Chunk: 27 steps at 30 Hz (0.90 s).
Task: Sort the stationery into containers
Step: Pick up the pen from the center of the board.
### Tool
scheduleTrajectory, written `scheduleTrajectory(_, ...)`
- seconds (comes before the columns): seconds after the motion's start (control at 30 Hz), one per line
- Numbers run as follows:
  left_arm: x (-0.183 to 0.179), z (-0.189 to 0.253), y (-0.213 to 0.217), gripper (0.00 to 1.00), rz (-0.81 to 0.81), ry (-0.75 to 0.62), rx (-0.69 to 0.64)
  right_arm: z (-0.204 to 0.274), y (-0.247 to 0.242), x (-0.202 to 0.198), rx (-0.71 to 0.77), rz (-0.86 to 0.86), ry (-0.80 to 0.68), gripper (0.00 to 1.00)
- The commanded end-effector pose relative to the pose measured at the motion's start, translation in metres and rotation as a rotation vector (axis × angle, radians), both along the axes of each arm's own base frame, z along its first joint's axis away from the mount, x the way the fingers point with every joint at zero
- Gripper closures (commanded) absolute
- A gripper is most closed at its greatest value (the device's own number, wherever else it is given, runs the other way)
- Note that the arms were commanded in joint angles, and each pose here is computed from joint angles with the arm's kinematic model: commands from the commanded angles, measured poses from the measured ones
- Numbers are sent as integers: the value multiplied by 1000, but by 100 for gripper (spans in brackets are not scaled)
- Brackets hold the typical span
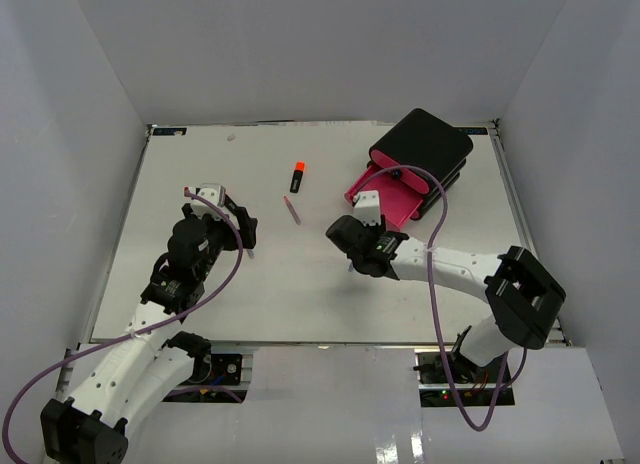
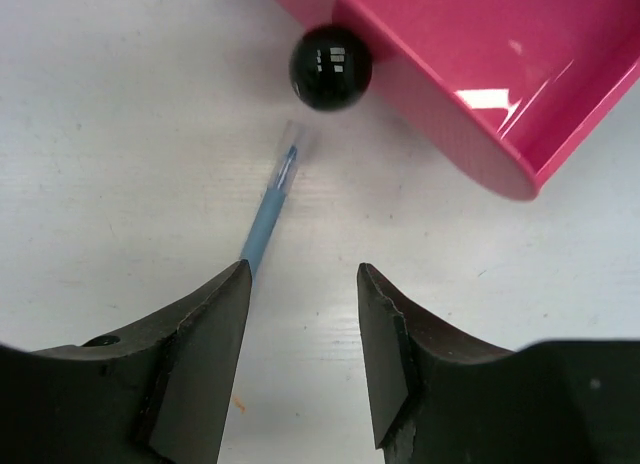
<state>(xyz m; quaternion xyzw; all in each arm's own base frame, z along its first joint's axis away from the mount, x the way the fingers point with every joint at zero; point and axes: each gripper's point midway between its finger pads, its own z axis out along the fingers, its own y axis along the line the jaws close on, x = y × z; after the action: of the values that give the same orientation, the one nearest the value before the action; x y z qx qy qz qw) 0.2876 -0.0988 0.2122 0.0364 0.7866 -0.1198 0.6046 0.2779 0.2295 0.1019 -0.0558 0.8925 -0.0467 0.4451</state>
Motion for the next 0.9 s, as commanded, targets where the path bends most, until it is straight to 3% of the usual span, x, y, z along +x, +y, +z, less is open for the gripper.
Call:
scheduleTrajectory(0.0,0,7,1,2,2,-23,-8,1,16,0,225,-99,-24,47)
scheduleTrajectory(0.4,0,8,2,2,3,-25,-9,-42,22,-7,257,-102,20,48)
scheduleTrajectory(0.87,-1,11,3,2,7,-37,-9,-81,19,-12,163,-110,80,56)
